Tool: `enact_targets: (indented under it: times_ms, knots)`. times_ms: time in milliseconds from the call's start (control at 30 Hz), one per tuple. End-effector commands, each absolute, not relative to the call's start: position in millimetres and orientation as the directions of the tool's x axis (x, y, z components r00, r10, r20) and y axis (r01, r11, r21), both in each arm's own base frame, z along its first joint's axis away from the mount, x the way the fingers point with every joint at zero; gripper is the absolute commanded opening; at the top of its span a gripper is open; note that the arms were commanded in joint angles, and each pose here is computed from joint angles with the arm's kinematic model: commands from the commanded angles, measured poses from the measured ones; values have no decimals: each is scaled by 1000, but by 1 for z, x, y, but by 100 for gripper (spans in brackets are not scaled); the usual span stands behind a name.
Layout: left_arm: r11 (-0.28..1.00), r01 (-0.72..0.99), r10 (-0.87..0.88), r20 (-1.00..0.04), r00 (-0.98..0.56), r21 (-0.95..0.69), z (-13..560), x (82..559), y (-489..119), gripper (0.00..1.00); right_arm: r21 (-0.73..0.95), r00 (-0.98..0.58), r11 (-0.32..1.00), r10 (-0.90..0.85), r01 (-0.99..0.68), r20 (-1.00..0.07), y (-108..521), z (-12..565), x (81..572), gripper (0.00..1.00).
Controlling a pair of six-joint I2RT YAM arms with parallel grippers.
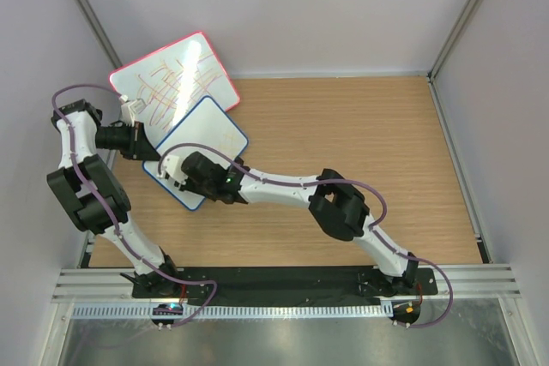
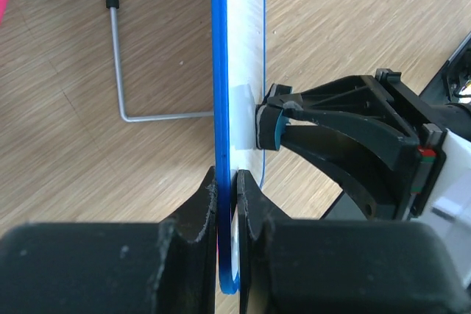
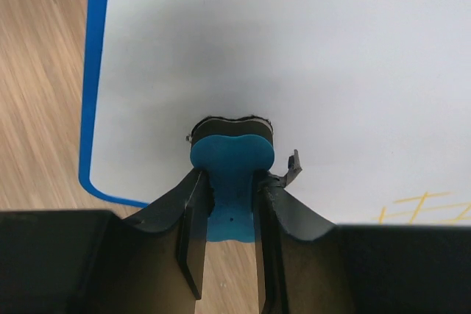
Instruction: Erase the whiteboard
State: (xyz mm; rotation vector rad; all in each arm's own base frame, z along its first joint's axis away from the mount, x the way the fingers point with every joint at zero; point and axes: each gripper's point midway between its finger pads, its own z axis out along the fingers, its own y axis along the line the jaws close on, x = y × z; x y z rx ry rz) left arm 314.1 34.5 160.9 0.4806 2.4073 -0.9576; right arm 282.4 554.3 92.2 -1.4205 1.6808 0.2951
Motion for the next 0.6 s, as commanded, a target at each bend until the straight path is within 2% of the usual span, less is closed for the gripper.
enact_targets:
  times_ms: [0, 200, 333, 567]
  knots:
    - [702, 561, 239, -597, -766, -439, 164, 315, 37, 0, -277, 48, 405, -492, -872, -869, 587, 128, 293, 1]
    - [704, 560, 241, -595, -767, -437, 164, 315, 37, 0, -118, -103, 574, -338, -810, -935, 568, 144, 342, 1]
    - [709, 555, 242, -590, -770, -435, 165, 315, 38, 0, 13, -203, 689, -195, -725, -960, 538, 158, 392, 1]
    - [704, 570, 249, -604, -757, -424, 170, 317, 36, 0, 227, -347, 784, 15, -578, -938, 494, 165, 461, 1]
